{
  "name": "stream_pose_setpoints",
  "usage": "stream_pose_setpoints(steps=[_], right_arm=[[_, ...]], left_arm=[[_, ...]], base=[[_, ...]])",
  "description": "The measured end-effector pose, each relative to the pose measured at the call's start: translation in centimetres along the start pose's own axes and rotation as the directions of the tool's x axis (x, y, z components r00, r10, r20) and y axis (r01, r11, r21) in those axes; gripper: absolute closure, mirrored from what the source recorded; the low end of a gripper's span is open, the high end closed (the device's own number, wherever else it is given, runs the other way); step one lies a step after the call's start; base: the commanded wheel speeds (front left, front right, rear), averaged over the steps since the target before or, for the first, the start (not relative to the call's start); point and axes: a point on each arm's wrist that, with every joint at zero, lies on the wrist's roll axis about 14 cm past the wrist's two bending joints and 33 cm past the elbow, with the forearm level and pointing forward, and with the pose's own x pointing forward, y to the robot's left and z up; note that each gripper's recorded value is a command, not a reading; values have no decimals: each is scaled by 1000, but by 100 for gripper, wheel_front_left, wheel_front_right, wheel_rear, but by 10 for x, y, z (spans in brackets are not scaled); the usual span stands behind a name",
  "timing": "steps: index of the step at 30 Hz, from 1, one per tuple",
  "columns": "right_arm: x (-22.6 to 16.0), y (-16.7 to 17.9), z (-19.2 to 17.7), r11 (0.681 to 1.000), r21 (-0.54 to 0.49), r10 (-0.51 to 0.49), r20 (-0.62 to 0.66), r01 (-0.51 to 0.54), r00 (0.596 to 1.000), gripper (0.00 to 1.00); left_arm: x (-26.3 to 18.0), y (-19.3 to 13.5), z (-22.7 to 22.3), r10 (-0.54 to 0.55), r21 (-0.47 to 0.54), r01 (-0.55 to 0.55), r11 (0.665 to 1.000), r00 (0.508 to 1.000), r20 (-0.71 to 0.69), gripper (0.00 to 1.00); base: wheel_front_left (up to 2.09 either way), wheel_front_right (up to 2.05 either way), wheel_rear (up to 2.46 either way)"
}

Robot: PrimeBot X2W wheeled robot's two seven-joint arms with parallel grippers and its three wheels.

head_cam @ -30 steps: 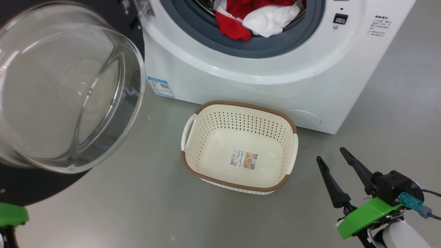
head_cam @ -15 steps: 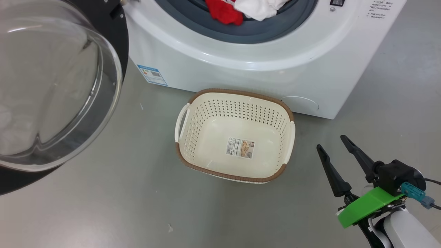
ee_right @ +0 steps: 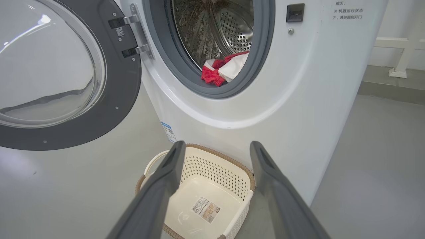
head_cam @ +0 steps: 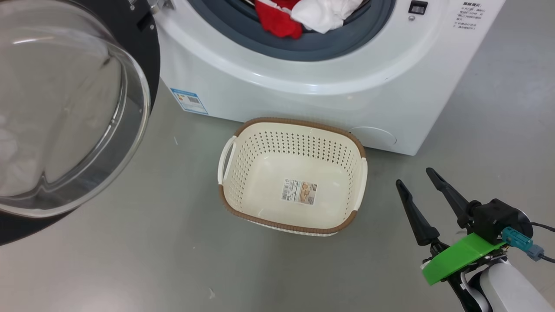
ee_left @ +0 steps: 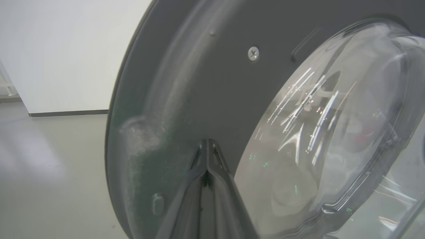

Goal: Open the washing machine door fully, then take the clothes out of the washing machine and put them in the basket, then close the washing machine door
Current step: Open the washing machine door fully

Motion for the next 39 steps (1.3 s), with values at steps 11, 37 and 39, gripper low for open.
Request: stream_pose_setpoints(steps=[11, 37, 39], right_arm=[[-6, 8, 20, 1000, -22, 5, 42, -4, 999, 0], [-58, -7, 40, 991, 7, -135, 106, 135, 985, 0], [-66, -14, 42, 986, 12, -164, 114, 164, 980, 0]], left_arm=[[-29, -2, -18, -24, -55, 22, 998, 999, -33, 99], [-113, -101, -29, -393, -93, 390, 916, 920, -9, 0], [-121, -116, -33, -439, -101, 435, 895, 898, -19, 0]], base=[[0, 0, 0], [0, 0, 0], [0, 0, 0]])
